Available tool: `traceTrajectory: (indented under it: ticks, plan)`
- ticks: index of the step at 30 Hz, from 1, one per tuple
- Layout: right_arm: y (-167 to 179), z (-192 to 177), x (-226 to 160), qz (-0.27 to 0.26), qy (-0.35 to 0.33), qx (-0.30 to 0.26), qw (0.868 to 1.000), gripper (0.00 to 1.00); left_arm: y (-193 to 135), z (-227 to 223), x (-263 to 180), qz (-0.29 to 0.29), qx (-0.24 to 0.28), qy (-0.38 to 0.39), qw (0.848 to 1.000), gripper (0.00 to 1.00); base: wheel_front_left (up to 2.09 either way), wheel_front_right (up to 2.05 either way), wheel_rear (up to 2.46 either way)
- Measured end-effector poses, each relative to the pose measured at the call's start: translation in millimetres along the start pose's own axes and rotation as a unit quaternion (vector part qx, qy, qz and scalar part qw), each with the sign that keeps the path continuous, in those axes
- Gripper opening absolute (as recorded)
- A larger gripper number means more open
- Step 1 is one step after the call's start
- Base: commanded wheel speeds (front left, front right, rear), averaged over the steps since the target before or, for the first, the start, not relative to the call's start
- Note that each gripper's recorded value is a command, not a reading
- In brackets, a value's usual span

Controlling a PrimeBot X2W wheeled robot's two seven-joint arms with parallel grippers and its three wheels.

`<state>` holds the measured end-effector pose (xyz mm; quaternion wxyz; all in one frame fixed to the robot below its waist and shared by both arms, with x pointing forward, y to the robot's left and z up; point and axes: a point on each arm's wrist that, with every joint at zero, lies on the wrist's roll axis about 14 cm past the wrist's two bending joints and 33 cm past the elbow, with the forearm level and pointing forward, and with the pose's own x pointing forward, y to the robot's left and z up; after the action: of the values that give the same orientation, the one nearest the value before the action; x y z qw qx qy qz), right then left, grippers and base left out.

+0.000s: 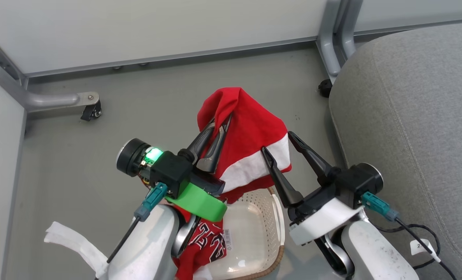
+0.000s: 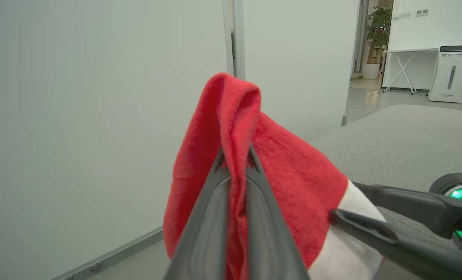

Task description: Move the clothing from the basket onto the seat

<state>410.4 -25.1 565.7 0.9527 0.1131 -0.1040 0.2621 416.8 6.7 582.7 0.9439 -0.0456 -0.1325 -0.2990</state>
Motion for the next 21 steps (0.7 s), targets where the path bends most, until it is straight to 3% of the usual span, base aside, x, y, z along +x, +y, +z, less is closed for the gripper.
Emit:
traceTrajectory:
  ticks: [10, 11, 12, 21]
  plan:
    - [13, -19, 10, 0.02, 0.023, 0.05, 0.998, 1.0, -5, -3, 1, -0.009, -0.007, 0.001, 1.0, 0.0, 0.0, 0.0, 0.0]
    - [15, -21, 9, 0.021, 0.025, 0.054, 0.998, 0.47, -5, -3, 1, -0.009, -0.009, 0.001, 1.0, 0.0, 0.0, 0.0, 0.0]
    - [16, -22, 9, 0.022, 0.027, 0.058, 0.998, 0.0, -5, -3, 1, -0.009, -0.01, 0.001, 1.0, 0.0, 0.0, 0.0, 0.0]
    - [17, -21, 8, 0.021, 0.026, 0.069, 0.997, 0.0, -7, -3, 1, -0.011, -0.012, 0.001, 1.0, 0.0, 0.0, 0.0, 0.0]
